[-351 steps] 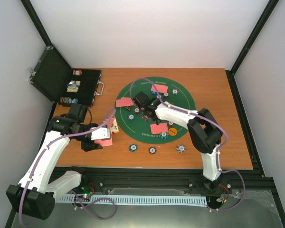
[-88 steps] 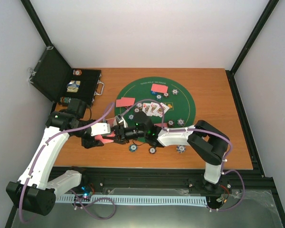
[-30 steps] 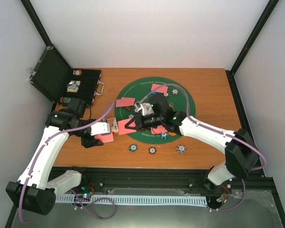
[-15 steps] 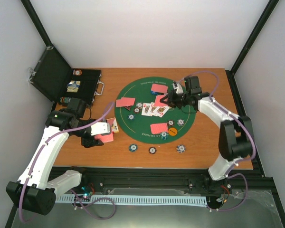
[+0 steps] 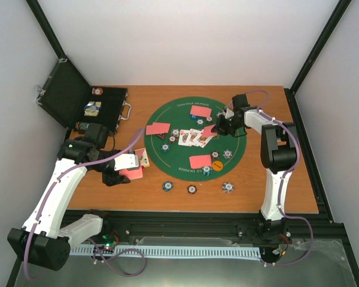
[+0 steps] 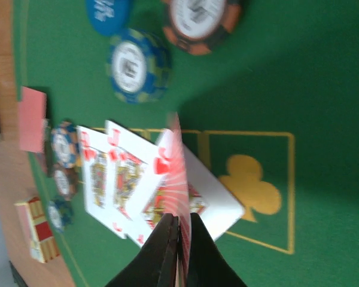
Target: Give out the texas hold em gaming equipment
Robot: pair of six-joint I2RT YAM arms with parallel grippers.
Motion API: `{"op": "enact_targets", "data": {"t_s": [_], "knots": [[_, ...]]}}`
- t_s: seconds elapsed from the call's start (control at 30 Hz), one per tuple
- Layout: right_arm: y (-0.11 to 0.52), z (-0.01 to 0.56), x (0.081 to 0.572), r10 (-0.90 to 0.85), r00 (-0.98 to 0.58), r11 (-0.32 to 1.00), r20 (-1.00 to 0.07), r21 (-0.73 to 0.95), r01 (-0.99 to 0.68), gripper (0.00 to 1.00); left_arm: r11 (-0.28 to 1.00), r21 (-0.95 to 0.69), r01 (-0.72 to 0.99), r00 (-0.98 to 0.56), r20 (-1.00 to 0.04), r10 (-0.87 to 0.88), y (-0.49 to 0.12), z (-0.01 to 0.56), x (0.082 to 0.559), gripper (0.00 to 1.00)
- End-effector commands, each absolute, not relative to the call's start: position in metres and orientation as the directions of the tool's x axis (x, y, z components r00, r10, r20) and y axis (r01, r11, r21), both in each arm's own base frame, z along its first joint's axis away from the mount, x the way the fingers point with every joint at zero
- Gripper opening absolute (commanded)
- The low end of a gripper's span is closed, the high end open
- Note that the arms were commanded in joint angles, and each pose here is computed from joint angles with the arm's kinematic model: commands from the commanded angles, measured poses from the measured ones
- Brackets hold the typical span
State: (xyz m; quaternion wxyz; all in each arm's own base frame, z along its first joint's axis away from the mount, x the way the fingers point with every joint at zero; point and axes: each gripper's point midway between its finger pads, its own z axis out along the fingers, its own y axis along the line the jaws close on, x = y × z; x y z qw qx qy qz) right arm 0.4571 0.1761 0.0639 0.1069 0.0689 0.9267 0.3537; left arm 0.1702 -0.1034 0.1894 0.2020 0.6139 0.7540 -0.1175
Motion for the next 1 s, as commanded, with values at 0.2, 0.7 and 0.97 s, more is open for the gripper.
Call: {"op": "enact_targets", "data": {"t_s": [0.2, 0.7, 0.97], "knots": [[0.144, 0.050, 0.452, 0.179, -0.973, 0.859, -0.146, 0.505, 0.082, 0.26, 0.203, 0.095, 0.974, -0.135, -0.473, 0.870, -0.107, 0.196, 0.173, 0.24], [0.154, 0.142, 0.421, 0.215, -0.923, 0.855, -0.318, 0.518, 0.021, 0.67, 0.208, 0.091, 0.974, -0.140, -0.482, 0.865, -0.108, 0.199, 0.173, 0.24], [0.310, 0.200, 0.313, 0.093, -0.940, 0.570, -0.328, 0.792, -0.219, 0.79, 0.222, 0.066, 0.973, -0.161, -0.493, 0.855, -0.111, 0.197, 0.175, 0.23]]}}
